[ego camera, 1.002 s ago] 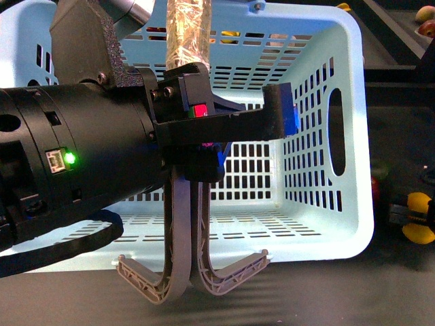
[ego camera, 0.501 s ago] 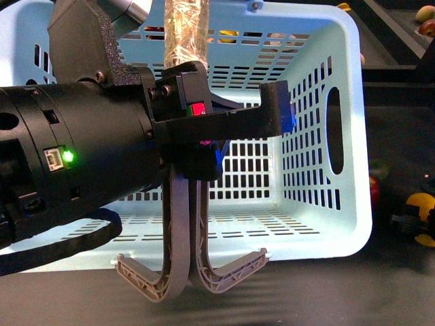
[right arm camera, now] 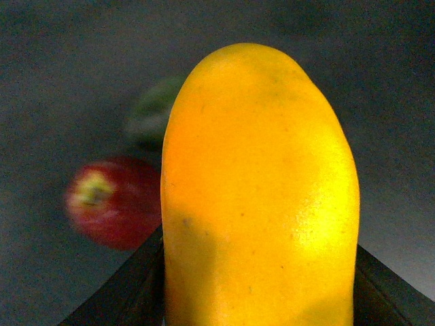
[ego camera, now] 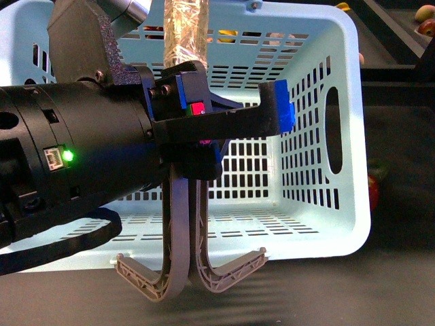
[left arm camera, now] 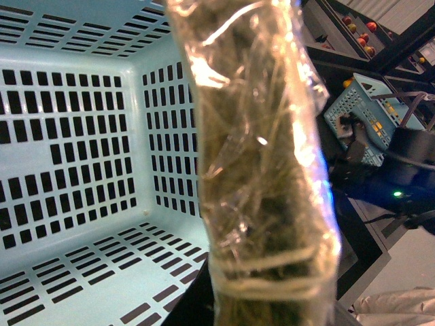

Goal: Pick mango with right arm and hold basket with left

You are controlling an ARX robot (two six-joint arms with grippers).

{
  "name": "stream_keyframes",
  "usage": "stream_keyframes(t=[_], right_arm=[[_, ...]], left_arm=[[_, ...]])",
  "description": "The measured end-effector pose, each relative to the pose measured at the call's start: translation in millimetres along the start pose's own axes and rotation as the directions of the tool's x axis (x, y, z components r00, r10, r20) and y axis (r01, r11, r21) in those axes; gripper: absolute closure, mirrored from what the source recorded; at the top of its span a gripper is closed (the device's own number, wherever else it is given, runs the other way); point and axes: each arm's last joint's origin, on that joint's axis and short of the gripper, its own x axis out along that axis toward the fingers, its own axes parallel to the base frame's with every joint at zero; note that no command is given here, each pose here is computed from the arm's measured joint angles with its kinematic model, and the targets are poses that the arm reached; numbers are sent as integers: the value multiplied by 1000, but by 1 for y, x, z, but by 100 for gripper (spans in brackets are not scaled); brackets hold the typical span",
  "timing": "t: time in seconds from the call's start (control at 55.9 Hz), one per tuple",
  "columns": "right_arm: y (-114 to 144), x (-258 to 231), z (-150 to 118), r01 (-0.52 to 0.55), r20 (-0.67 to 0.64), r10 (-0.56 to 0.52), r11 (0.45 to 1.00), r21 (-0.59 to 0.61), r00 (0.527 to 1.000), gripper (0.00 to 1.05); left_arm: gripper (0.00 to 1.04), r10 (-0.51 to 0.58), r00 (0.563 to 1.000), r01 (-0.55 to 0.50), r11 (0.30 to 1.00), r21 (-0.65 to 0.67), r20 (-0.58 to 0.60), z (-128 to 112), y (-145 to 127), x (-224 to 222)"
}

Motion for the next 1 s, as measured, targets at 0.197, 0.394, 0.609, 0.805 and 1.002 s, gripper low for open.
stream_keyframes(t=[0.197, 0.394, 0.609, 0.805, 1.002], right_arm=[[56, -52, 31, -218, 46, 218, 976, -1, 975, 48], [121, -101, 53, -424, 87, 430, 902, -77, 899, 48], [193, -137, 48, -592, 59, 610, 785, -184, 790, 48], [227, -114, 24, -588, -30, 594, 785, -194, 804, 48], [241, -88, 5, -537, -71, 534, 822, -188, 842, 48]], left_arm=[[100, -1, 1000, 1, 1000, 0, 0, 0, 0, 0], [100, 0, 1000, 0, 1000, 0, 0, 0, 0, 0], [100, 1, 1000, -1, 1000, 0, 0, 0, 0, 0], [100, -1, 1000, 1, 1000, 0, 1, 0, 0, 0], [100, -1, 1000, 1, 1000, 0, 1, 0, 0, 0]])
